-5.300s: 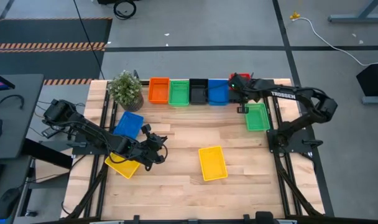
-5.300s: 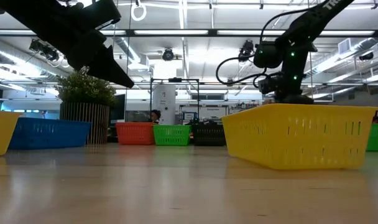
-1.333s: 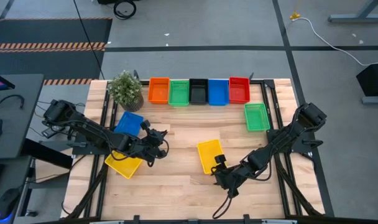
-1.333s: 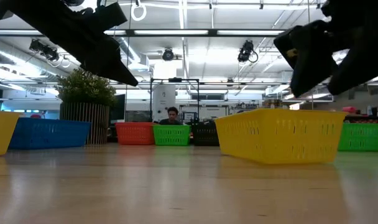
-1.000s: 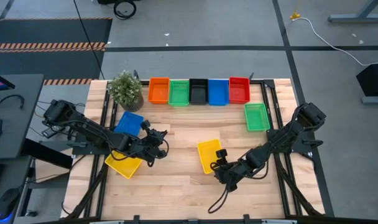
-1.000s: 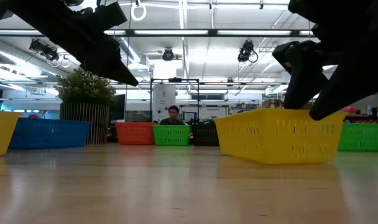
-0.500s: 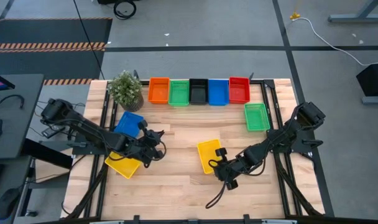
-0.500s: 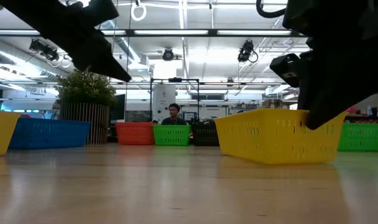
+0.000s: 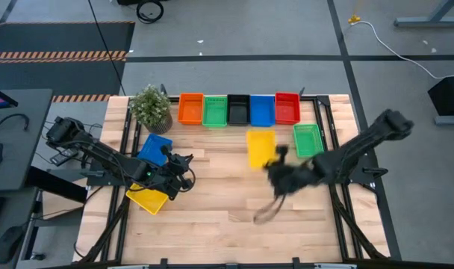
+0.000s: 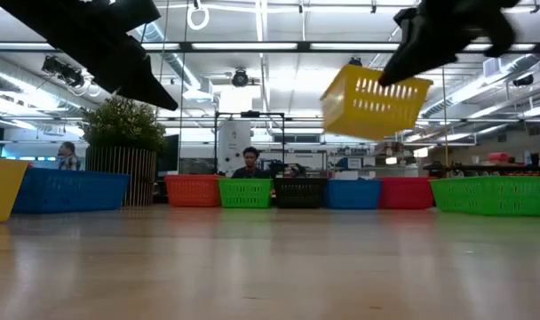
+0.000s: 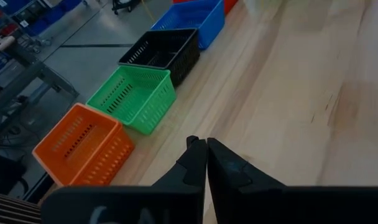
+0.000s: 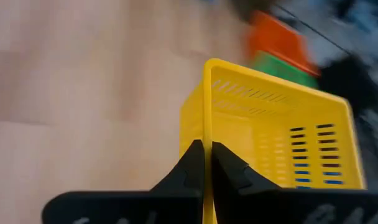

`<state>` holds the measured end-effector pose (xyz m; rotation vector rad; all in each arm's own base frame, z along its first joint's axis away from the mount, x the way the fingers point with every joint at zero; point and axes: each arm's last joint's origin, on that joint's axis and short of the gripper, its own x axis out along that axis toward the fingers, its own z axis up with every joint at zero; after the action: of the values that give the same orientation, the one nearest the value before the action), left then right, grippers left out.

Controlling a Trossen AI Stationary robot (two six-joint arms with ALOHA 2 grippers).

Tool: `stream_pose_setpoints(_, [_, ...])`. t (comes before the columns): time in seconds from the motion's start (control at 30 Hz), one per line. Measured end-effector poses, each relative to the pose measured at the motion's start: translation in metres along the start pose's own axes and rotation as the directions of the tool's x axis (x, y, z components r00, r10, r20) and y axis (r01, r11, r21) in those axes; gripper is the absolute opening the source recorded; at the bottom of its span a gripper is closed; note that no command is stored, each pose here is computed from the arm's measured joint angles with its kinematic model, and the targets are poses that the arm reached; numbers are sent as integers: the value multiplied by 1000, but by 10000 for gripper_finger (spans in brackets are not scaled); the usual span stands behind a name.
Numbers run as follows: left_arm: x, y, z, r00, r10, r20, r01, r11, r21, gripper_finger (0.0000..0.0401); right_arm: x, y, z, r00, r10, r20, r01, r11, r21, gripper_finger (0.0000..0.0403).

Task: Stack baskets by color
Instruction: Move the right yellow bin to the top right of the table

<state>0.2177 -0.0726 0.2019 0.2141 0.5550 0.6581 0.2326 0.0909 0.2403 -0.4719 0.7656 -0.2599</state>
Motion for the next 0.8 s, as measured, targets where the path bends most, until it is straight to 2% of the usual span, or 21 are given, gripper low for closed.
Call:
stream_pose_setpoints(0.2, [0,0,0,1000,3,1,-3,1000,4,9,-18,-93,-35,969,-155,-193,172,982,76,10])
stream_pose_setpoints(0.33, [0,0,0,1000,12,7,-12,1000,2,13,-13,-136,-58,916,-213,-341,222,975,-12,10])
stream_pose_setpoints(0.47, [0,1,1,1000,25,13,-25,1000,0,19,7,-167,-74,863,-241,-444,186,969,-163,10])
stream_pose_setpoints(0.6, [0,1,1,1000,25,14,-25,1000,0,14,25,-189,-93,776,-225,-589,57,955,-290,10])
stream_pose_setpoints(0.67, [0,0,1,1000,25,13,-25,1000,0,10,29,-200,-99,729,-202,-654,0,955,-296,10])
stream_pose_setpoints(0.8, [0,0,1,1000,25,14,-25,1000,-1,8,28,-223,-106,644,-146,-751,-56,970,-237,10])
